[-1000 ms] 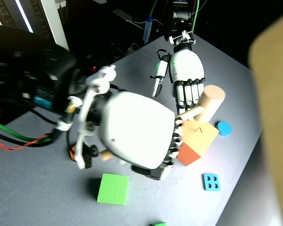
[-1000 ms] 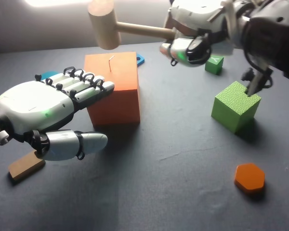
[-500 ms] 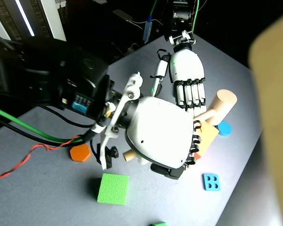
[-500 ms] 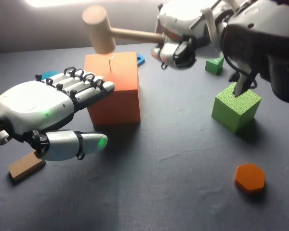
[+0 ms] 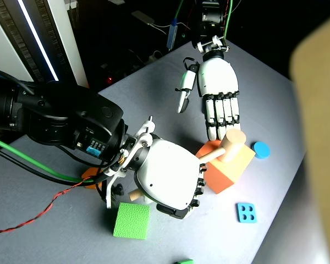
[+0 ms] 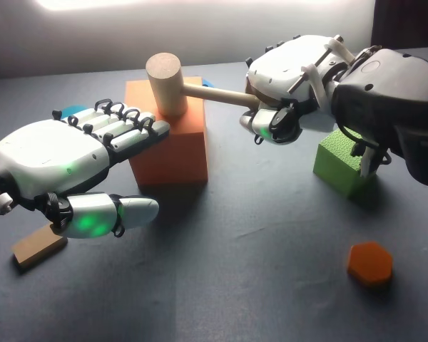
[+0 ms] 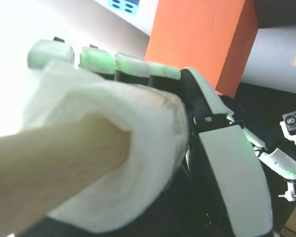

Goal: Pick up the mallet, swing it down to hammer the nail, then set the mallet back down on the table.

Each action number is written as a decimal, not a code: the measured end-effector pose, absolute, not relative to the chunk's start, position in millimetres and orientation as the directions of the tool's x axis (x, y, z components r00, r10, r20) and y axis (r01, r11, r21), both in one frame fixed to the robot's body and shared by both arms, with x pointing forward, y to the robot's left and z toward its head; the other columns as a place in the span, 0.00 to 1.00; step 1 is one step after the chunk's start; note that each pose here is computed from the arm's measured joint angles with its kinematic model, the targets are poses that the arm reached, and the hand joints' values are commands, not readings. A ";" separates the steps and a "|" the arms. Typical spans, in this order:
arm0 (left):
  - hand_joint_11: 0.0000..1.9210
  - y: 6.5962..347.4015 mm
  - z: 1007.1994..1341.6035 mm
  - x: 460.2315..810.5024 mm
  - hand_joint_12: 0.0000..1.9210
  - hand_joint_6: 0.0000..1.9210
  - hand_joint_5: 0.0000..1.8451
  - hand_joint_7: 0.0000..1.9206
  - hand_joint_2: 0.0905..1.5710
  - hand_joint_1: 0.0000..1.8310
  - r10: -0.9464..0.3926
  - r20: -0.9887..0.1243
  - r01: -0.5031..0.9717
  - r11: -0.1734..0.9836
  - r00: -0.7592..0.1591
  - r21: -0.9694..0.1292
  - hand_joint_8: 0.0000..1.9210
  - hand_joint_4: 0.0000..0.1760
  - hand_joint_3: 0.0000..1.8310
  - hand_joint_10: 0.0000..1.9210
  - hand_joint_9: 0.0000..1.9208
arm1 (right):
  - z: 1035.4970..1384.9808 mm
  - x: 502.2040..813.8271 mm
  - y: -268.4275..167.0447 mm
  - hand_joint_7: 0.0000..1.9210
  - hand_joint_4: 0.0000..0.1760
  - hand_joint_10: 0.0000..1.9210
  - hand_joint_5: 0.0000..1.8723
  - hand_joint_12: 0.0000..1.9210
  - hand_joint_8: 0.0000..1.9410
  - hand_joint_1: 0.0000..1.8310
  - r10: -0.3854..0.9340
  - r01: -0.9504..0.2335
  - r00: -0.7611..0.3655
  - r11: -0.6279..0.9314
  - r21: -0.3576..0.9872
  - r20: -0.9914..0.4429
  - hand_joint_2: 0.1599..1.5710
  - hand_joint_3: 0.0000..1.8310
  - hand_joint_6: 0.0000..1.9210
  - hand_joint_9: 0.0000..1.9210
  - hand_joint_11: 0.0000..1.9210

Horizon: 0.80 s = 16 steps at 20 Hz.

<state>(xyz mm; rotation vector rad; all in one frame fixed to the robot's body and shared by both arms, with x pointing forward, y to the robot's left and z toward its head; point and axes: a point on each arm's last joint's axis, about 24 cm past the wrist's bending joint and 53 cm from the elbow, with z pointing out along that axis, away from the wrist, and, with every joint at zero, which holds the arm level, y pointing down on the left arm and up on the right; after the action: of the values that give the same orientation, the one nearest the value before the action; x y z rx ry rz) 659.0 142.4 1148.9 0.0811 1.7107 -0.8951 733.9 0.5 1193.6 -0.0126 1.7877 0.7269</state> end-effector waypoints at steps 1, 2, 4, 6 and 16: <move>0.01 142.3 1149.0 659.1 0.00 0.00 0.01 0.02 0.83 0.00 -0.383 -0.854 0.484 0.707 -0.351 -0.516 0.01 0.00 0.00 0.00 0.00 | 1193.8 733.9 0.3 0.54 0.00 1.00 0.49 1.00 1.00 0.30 0.345 -0.361 -0.352 0.807 0.467 -0.870 0.94 0.00 1.00 0.55 0.59; 0.00 142.4 1149.4 659.3 0.00 0.00 0.01 0.01 0.83 0.00 -0.384 -0.854 0.484 0.707 -0.350 -0.516 0.00 0.00 0.00 0.00 0.00 | 1197.2 734.0 -0.2 0.54 0.00 1.00 0.49 1.00 1.00 0.29 0.352 -0.361 -0.353 0.803 0.473 -0.867 0.94 0.00 1.00 0.55 0.60; 0.00 142.2 1149.6 659.5 0.00 0.00 0.01 0.01 0.83 0.00 -0.383 -0.854 0.483 0.707 -0.351 -0.516 0.00 0.00 0.00 0.00 0.00 | 1214.6 731.0 -7.4 0.54 0.00 1.00 0.48 1.00 1.00 0.31 0.369 -0.371 -0.337 0.794 0.482 -0.866 0.93 0.00 1.00 0.56 0.60; 0.00 142.0 1149.5 659.4 0.00 0.00 0.00 0.00 0.83 0.00 -0.383 -0.854 0.483 0.707 -0.352 -0.516 0.00 0.00 0.00 0.00 0.00 | 1237.3 723.9 -23.8 0.54 0.00 1.00 0.49 1.00 1.00 0.30 0.379 -0.385 -0.302 0.791 0.476 -0.875 0.92 0.00 1.00 0.56 0.60; 0.00 142.3 1149.3 658.3 0.00 0.00 0.00 0.00 0.83 0.00 -0.387 -0.849 0.479 0.705 -0.359 -0.524 0.00 0.00 0.00 0.00 0.00 | 1261.6 639.1 -21.8 0.53 0.00 1.00 0.48 1.00 1.00 0.30 0.137 -0.668 -0.187 0.708 0.229 -0.973 0.93 0.00 1.00 0.55 0.59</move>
<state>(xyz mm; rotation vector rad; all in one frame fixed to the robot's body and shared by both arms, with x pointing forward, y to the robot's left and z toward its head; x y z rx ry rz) 658.3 142.3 1149.3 0.0738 1.7163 -0.9008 639.1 -21.8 1261.6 -0.4408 1.6073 0.7649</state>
